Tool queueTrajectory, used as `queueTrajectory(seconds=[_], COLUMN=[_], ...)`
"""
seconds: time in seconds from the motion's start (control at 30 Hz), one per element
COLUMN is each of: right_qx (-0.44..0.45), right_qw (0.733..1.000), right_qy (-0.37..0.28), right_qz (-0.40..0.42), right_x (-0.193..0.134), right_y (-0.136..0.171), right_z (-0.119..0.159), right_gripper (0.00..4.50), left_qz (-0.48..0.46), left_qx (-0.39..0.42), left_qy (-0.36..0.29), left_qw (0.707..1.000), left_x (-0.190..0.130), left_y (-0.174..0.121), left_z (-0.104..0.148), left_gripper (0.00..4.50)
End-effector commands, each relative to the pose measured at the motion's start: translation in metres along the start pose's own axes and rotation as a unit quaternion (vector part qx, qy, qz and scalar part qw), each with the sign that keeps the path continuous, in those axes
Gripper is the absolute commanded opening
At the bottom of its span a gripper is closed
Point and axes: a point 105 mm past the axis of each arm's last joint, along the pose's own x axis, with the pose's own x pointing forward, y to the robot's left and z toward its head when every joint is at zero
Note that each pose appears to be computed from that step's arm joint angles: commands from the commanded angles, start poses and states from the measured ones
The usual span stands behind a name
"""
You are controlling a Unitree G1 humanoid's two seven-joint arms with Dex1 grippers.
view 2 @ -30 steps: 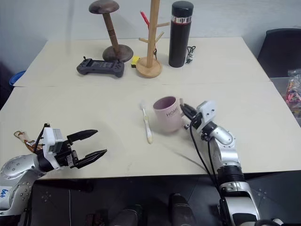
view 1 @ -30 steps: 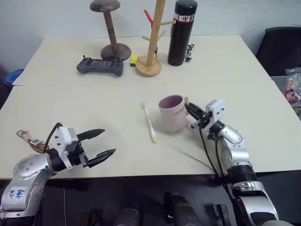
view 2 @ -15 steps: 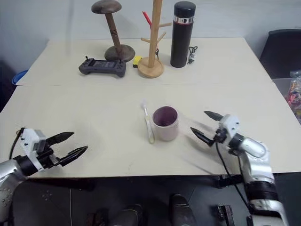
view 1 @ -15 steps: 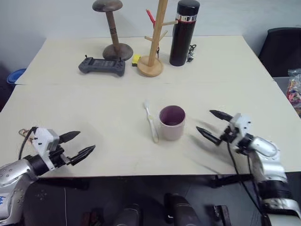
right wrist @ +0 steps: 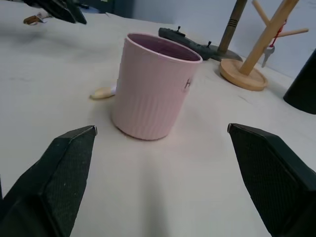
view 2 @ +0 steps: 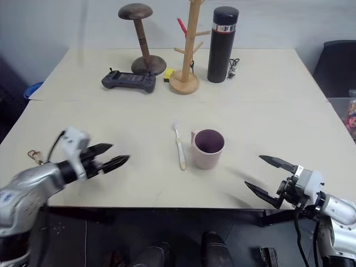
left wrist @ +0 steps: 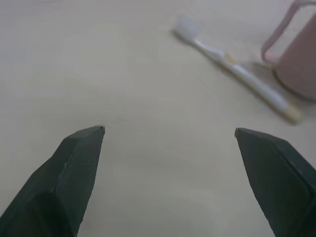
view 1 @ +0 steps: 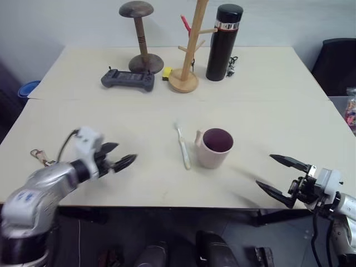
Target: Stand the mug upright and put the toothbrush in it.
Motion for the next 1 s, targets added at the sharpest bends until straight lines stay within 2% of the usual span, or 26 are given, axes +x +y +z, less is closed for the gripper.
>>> queueTrajectory(seconds=[0.03, 0.13, 0.2, 0.33, 0.43, 0.57, 0.6, 0.77, 0.93, 1.0], right_qx=[-0.008, -0.004, -0.003, 0.001, 0.003, 0.004, 0.005, 0.006, 0.010, 0.013], right_qw=[1.000, 0.999, 0.999, 0.999, 0.999, 0.999, 0.999, 0.999, 0.999, 0.998], right_qy=[-0.029, -0.032, -0.033, -0.038, -0.041, -0.043, -0.042, -0.035, -0.032, -0.030], right_qz=[-0.009, -0.009, -0.010, -0.014, -0.016, -0.028, -0.031, -0.037, -0.042, -0.046], right_x=[0.007, 0.011, 0.011, 0.014, 0.015, 0.013, 0.012, 0.010, 0.009, 0.007], right_y=[-0.001, 0.003, 0.004, 0.005, 0.008, 0.005, 0.004, -0.001, 0.000, 0.000], right_z=[0.017, 0.021, 0.024, 0.029, 0.033, 0.040, 0.041, 0.041, 0.041, 0.040], right_gripper=[4.44, 4.44, 4.44, 4.44, 4.50, 4.50, 4.50, 4.50, 4.50, 4.50], left_qz=[-0.006, -0.021, -0.009, 0.017, 0.034, 0.017, 0.012, 0.016, 0.067, 0.062], left_qx=[-0.042, -0.050, -0.041, -0.007, 0.048, 0.050, 0.053, 0.061, 0.043, 0.023], left_qy=[0.040, 0.055, 0.086, 0.107, 0.121, 0.154, 0.163, 0.162, 0.116, 0.041], left_qw=[0.998, 0.997, 0.995, 0.994, 0.991, 0.987, 0.985, 0.985, 0.990, 0.997], left_x=[0.036, 0.068, 0.085, 0.110, 0.120, 0.130, 0.132, 0.131, 0.112, 0.105], left_y=[-0.016, -0.037, -0.045, -0.050, -0.048, -0.051, -0.052, -0.035, 0.009, 0.018], left_z=[0.003, 0.009, 0.001, -0.007, -0.013, -0.029, -0.032, -0.031, -0.012, 0.013], left_gripper=[4.50, 4.50, 4.50, 4.50, 4.01, 2.81, 2.65, 1.42, 0.50, 0.03])
